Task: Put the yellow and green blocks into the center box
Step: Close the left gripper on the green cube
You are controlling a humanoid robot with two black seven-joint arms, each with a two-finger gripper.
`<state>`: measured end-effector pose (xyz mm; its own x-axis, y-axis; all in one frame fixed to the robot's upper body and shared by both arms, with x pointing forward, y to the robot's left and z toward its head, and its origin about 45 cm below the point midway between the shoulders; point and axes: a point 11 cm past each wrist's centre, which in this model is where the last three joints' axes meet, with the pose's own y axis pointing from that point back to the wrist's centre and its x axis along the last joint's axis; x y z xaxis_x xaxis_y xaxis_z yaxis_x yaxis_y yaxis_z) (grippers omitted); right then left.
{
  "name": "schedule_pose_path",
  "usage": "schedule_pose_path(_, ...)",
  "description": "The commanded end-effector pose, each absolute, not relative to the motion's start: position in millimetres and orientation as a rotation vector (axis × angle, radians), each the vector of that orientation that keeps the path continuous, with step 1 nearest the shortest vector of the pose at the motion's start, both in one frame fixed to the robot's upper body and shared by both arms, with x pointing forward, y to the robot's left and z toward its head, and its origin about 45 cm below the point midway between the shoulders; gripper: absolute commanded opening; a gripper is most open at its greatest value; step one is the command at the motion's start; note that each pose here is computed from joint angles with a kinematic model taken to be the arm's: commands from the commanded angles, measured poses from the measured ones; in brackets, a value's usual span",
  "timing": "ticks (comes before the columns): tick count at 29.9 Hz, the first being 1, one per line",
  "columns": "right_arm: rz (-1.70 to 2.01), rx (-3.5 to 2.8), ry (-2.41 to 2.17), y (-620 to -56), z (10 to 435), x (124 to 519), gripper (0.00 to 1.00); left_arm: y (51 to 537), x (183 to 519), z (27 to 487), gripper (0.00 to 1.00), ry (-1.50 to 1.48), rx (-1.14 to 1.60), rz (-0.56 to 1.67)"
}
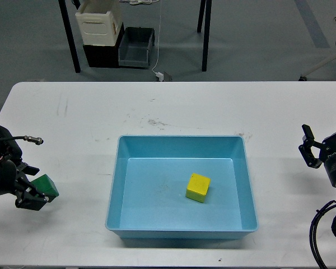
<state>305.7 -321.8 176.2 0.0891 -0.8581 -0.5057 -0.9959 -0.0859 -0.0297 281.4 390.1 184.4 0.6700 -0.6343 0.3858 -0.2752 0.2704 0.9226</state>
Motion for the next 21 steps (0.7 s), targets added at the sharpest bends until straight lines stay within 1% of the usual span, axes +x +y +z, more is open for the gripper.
schedule_pose_path(1,0.519,-2.007,1.832,-322.4,175.0,304.4,1.0,393.1,283.8,175.8,1.0,-0.836,1.325,-0.284)
schedule_pose_path(6,0.521,-2.006,1.831,-322.2,174.5,304.0,1.0,398.8,283.3,166.3,1.0,-0.806,1.341,-0.288)
schedule_pose_path(10,0.519,-2.008,1.827,-321.4,175.3,304.5,1.0,399.0,285.8,166.0,0.99,-0.843,1.329,-0.271)
schedule_pose_path(13,0.516,-2.005,1.828,-321.9,175.6,304.5,1.0,401.8,286.9,164.5,0.94,-0.849,1.331,-0.261)
schedule_pose_path(18,0.518,-2.006,1.831,-322.2,174.6,303.6,1.0,408.3,285.6,159.8,0.8,-0.865,1.336,-0.259)
schedule_pose_path(21,0.518,-2.006,1.831,-322.2,174.6,303.6,1.0,409.0,281.0,155.5,0.79,-0.865,1.332,-0.276)
